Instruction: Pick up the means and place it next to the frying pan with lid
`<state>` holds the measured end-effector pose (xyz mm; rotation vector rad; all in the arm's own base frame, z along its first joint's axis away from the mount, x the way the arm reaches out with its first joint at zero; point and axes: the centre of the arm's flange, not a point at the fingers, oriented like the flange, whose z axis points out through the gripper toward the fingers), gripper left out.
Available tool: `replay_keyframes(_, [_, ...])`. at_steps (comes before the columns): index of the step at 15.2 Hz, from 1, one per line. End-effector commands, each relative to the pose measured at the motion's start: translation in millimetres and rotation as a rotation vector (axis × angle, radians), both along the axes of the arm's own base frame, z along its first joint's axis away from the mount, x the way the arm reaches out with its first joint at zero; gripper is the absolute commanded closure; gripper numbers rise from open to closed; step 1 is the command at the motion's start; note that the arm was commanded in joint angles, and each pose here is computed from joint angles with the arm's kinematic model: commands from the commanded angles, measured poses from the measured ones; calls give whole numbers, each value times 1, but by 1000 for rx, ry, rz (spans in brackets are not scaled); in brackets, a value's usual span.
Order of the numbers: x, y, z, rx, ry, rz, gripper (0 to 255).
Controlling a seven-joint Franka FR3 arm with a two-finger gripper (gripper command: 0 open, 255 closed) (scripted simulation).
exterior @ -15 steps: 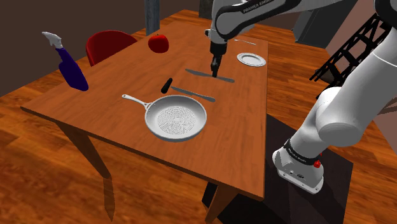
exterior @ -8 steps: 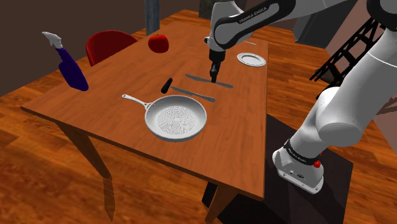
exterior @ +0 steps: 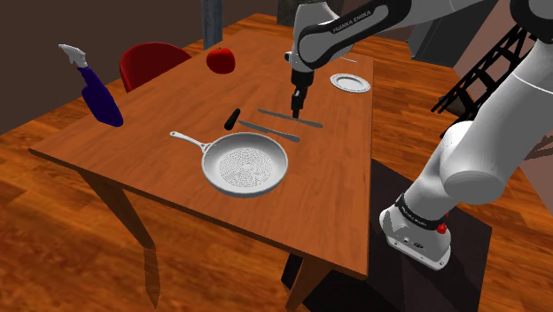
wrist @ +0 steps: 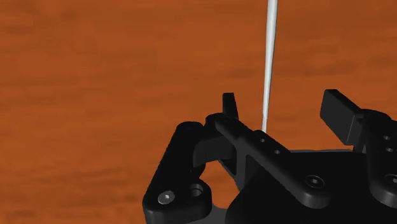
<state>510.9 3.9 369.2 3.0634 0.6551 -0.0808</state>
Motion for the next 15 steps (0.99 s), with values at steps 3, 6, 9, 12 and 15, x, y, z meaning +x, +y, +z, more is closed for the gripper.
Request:
replay_keyframes(3, [0, 0, 0, 0, 0, 0, 0])
replay_keyframes(6, [1, 0, 26, 0, 0, 0, 0])
replay_keyframes(9, [2, 1, 50, 0, 0, 0, 0])
replay_keyframes(12, [2, 1, 50, 0, 0, 0, 0])
replay_keyframes(15, [2, 1, 50, 0, 0, 0, 0])
